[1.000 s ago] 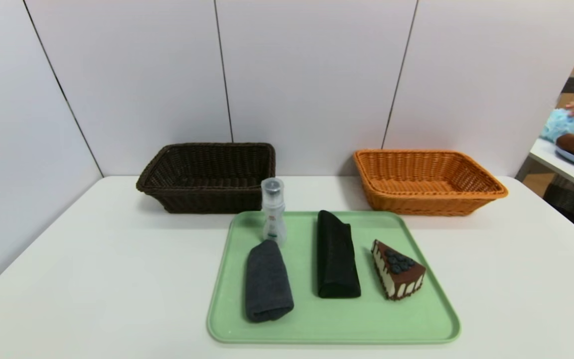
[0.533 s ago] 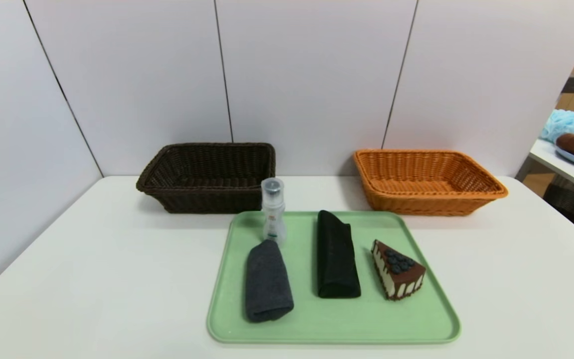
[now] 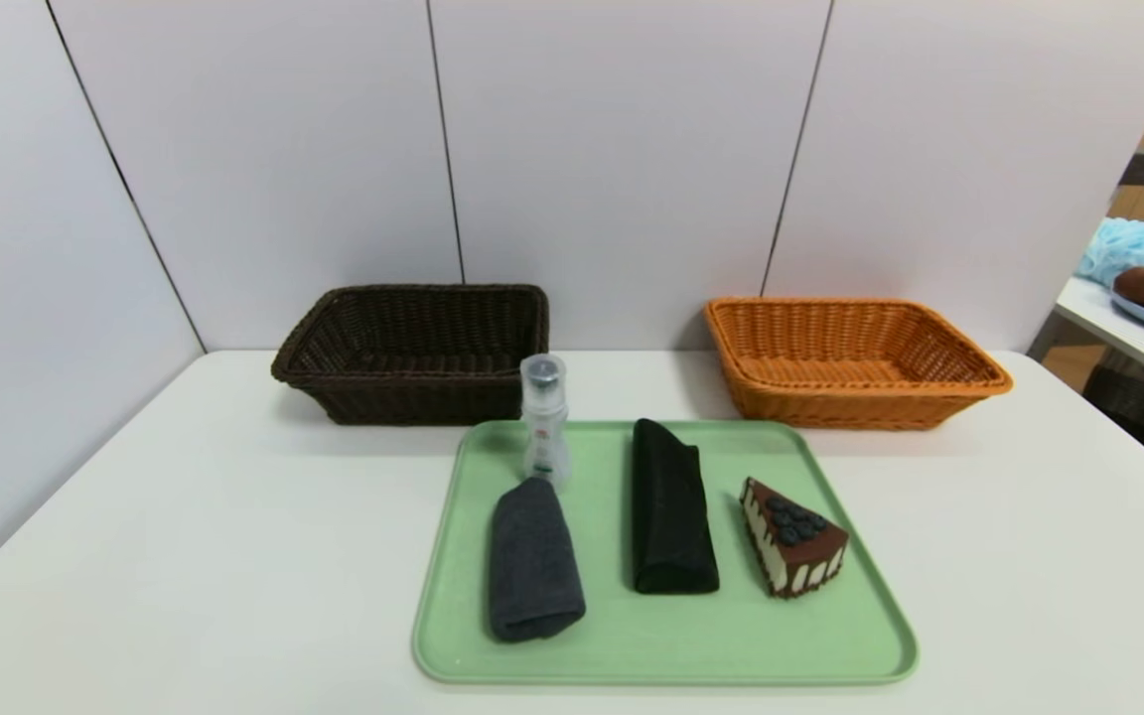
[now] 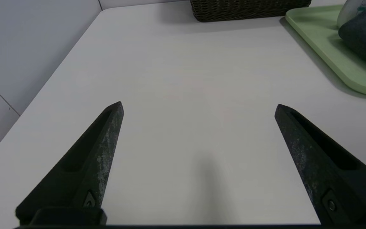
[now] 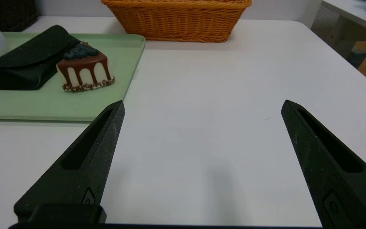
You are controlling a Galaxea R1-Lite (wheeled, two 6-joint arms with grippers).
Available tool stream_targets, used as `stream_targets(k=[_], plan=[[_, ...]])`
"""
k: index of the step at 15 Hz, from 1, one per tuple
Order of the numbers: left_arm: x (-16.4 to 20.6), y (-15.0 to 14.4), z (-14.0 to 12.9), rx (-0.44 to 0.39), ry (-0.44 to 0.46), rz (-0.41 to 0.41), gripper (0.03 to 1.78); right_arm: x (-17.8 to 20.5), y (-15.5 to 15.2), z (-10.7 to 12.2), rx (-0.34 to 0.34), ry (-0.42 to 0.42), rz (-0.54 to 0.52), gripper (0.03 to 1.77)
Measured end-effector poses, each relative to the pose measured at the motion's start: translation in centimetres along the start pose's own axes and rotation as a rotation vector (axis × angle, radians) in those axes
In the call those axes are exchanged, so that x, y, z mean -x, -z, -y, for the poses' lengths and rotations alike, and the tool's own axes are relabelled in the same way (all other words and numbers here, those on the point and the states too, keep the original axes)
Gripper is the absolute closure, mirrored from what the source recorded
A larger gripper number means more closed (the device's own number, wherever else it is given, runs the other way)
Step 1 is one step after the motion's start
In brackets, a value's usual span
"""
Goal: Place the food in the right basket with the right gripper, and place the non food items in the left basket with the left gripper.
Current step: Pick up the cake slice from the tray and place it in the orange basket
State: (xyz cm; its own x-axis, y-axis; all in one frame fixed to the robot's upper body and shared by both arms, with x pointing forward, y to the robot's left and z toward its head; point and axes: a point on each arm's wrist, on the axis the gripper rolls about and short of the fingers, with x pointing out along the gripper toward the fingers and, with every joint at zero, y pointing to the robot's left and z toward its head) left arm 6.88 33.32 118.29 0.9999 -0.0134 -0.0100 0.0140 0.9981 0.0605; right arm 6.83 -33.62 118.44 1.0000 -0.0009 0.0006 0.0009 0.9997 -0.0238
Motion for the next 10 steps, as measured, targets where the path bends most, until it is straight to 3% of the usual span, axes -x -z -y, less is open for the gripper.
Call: stream_targets(k=[2, 5, 10], plan=[[0.4, -1.3, 0.0, -0.004, 0.023, -0.001, 0.12, 0.6, -1.9, 0.0, -0.002, -0.022, 0.038, 0.1], [1.1, -5.6, -0.1, 0.005, 0.09, -0.001, 0.12, 1.3, -6.3, -0.1, -0.006, -0.089, 0.037, 0.1], [-0.8, -16.9, -0.7, 0.027, 0.108, -0.046, 0.12, -1.7, -14.4, -0.1, -0.012, -0.193, -0.055, 0.1]])
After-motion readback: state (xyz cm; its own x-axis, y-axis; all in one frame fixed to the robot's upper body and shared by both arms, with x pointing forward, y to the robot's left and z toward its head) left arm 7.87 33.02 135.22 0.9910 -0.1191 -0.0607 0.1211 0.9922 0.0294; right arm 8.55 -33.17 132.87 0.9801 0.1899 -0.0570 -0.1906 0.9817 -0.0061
